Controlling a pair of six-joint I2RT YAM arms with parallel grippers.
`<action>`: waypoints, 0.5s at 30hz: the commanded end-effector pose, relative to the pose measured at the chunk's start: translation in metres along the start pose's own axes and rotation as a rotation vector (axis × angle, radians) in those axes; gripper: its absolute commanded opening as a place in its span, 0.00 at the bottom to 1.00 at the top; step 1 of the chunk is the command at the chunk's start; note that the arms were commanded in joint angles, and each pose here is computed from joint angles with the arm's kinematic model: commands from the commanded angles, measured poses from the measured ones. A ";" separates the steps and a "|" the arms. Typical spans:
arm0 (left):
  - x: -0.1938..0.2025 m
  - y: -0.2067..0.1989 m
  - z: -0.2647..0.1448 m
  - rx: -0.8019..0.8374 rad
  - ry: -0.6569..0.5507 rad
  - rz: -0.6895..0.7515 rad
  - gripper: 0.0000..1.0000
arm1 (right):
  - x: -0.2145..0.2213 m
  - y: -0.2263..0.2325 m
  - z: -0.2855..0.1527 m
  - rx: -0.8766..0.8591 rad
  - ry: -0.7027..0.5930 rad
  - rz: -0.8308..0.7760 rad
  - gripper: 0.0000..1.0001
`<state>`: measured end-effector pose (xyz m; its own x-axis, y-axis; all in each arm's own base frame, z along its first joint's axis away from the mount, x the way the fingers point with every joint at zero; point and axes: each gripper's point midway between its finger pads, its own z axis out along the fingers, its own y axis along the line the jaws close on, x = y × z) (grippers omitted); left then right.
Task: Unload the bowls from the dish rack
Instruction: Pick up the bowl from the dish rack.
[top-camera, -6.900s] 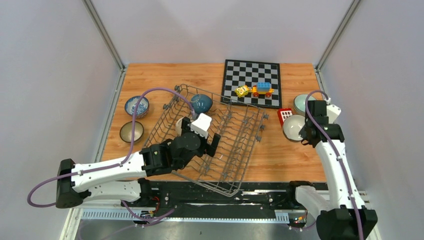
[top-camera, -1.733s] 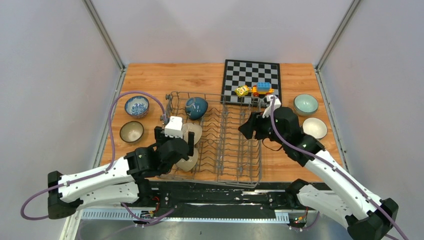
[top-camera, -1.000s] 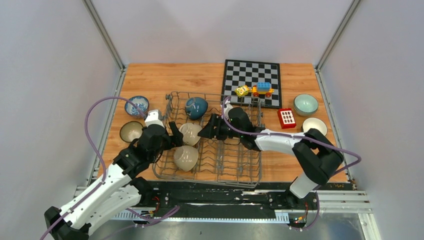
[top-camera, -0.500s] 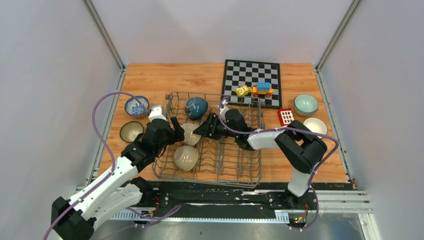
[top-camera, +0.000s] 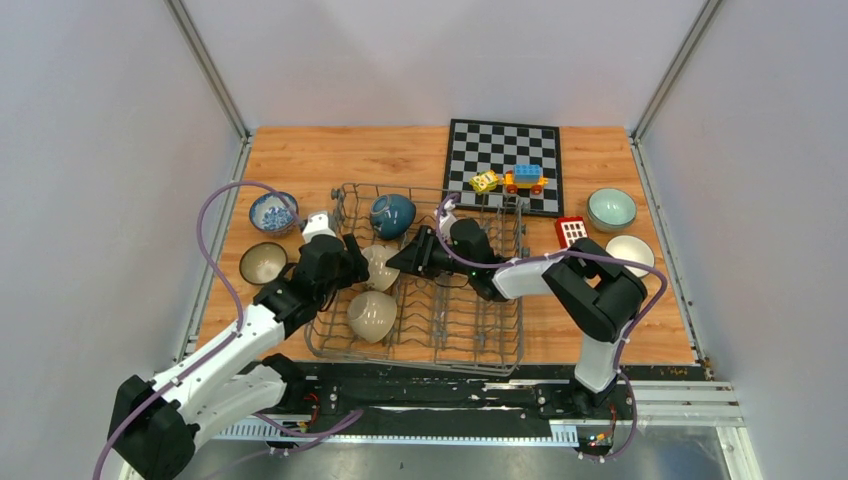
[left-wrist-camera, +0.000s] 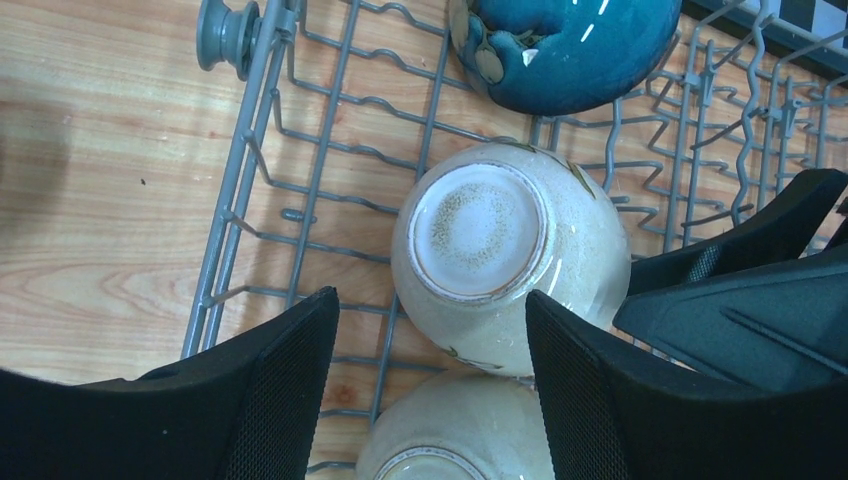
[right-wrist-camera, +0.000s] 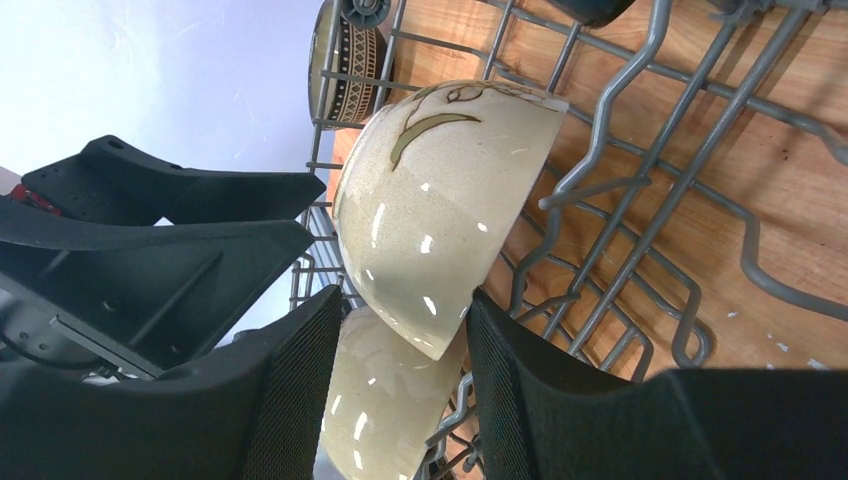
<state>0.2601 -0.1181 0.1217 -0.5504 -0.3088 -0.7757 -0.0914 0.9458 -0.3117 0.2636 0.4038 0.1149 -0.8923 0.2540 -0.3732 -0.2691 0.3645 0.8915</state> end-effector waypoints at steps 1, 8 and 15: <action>-0.011 0.000 0.004 -0.007 -0.043 -0.044 0.70 | -0.001 -0.002 0.003 -0.037 0.000 0.022 0.52; -0.023 -0.004 0.009 0.010 -0.071 -0.074 0.62 | 0.000 0.000 0.007 -0.072 0.022 0.023 0.52; -0.016 -0.006 0.019 0.013 -0.051 -0.083 0.48 | 0.001 -0.001 0.008 -0.086 0.029 0.031 0.50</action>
<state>0.2765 -0.1169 0.1218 -0.5228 -0.3597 -0.7728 -0.1260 0.9292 -0.3473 0.2639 0.4078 0.1077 -0.9087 0.2450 -0.3380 -0.2530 0.3207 0.9128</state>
